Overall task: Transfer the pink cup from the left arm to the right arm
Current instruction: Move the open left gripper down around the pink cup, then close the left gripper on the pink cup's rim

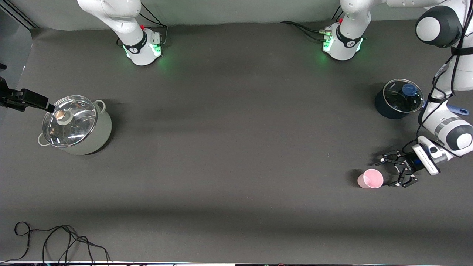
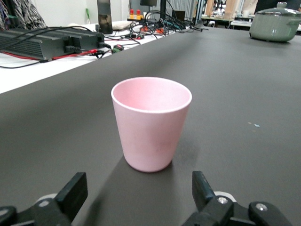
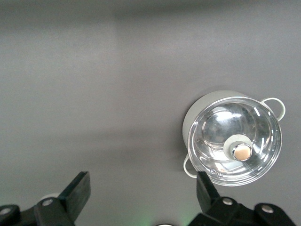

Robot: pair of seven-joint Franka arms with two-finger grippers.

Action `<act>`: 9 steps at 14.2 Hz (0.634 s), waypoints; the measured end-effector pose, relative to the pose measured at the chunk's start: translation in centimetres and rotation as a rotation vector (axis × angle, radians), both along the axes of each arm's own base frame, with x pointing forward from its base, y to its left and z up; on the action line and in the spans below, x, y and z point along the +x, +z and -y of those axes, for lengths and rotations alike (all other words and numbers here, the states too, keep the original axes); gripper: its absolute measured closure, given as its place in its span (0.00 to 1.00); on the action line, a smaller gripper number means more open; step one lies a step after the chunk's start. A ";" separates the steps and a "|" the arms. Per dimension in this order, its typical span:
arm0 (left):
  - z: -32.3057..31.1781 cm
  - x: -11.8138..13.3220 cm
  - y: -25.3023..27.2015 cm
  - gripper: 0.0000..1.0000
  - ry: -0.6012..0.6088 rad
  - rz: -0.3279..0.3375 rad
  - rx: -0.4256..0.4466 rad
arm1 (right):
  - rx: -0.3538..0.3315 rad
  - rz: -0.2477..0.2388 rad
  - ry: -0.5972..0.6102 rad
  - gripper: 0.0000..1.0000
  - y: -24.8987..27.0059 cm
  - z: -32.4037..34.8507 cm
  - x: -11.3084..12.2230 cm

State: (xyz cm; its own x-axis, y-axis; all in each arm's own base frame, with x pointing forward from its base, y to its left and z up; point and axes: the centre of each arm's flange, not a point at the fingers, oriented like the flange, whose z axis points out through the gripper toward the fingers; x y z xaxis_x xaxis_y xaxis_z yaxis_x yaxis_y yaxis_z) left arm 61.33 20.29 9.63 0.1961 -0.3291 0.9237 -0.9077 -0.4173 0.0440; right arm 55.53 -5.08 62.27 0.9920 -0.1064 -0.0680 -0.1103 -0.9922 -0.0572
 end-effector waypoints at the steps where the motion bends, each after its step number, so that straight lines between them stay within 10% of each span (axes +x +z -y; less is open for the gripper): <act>1: 0.6 0.2 -0.2 0.00 0.007 -0.001 -0.001 | 0.000 0.000 0.000 0.00 0.0 0.0 0.0; 9: 4.8 1.3 -1.7 0.00 0.053 -0.002 -0.015 | 0.000 -0.003 0.000 0.00 0.0 0.0 0.0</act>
State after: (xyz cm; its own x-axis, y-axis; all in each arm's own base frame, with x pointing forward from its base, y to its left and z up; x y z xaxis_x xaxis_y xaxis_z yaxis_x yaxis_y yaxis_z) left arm 62.64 15.49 7.96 0.2150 -0.3049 0.9278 -0.8844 -0.4637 0.0526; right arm 55.50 -5.07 62.24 0.9918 -0.1061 -0.0710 -0.1103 -0.9923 -0.0572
